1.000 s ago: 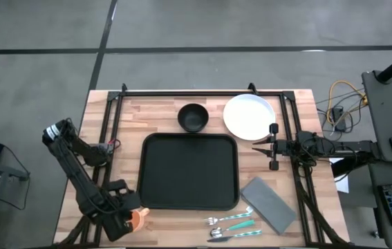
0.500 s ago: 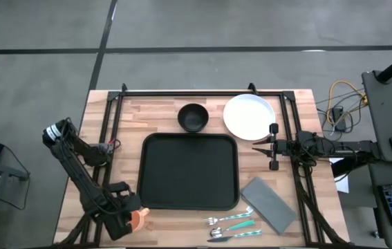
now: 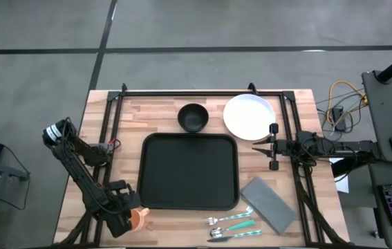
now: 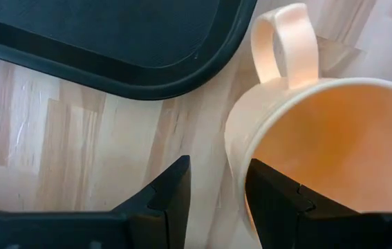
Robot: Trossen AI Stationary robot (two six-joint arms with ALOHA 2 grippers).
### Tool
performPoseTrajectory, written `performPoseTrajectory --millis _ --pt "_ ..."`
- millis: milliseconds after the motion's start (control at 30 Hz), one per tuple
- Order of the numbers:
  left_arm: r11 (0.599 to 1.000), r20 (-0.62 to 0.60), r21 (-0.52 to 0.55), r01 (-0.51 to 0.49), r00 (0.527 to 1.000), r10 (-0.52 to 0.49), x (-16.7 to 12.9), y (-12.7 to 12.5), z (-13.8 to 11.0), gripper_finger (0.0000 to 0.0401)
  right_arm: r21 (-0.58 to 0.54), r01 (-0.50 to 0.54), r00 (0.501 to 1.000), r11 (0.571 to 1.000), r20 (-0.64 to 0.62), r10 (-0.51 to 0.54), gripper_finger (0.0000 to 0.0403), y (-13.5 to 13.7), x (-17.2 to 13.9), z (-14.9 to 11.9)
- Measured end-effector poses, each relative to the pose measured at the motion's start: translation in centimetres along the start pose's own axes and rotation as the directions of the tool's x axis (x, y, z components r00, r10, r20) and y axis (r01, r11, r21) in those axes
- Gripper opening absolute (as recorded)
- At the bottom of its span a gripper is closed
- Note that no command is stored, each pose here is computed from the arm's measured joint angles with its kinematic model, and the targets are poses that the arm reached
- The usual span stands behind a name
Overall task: Set up tray
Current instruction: Put the orange mug on the top left of the black tray
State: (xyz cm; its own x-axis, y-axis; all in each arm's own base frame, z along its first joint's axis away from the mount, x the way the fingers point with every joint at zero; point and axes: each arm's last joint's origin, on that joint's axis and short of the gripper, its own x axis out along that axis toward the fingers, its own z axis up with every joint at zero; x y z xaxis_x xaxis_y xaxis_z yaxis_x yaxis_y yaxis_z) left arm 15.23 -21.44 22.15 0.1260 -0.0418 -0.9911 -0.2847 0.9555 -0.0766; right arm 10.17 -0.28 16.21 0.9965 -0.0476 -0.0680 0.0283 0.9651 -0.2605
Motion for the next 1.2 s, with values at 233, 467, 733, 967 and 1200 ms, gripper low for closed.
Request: performPoseTrajectory --millis 233,467,733,967,1200 --pt "1.000 0.001 0.000 0.003 1.000 -0.003 0.2 0.0 0.0 0.0116 0.000 0.000 1.000 1.000 0.000 0.000 0.0068 0.0 0.0 0.0" --pt "0.999 -0.013 0.003 -0.033 0.999 0.033 1.2 0.7 -0.3 0.0116 0.000 0.000 1.000 1.000 0.000 0.000 0.0068 0.0 0.0 0.0" --pt "1.000 -0.033 0.014 -0.007 0.999 0.007 1.4 0.6 -0.4 0.0039 0.000 0.000 1.000 1.000 0.000 0.000 0.0068 0.0 0.0 0.0" --pt "0.999 -0.025 0.046 0.019 1.000 -0.017 0.8 0.1 -0.2 0.0002 0.000 0.000 1.000 1.000 0.000 0.000 0.0068 0.0 0.0 0.0" --pt "0.996 -0.004 0.057 0.075 0.997 -0.074 -0.8 0.2 0.0 0.0001 0.000 0.000 1.000 1.000 0.000 0.000 0.0068 0.0 0.0 0.0"
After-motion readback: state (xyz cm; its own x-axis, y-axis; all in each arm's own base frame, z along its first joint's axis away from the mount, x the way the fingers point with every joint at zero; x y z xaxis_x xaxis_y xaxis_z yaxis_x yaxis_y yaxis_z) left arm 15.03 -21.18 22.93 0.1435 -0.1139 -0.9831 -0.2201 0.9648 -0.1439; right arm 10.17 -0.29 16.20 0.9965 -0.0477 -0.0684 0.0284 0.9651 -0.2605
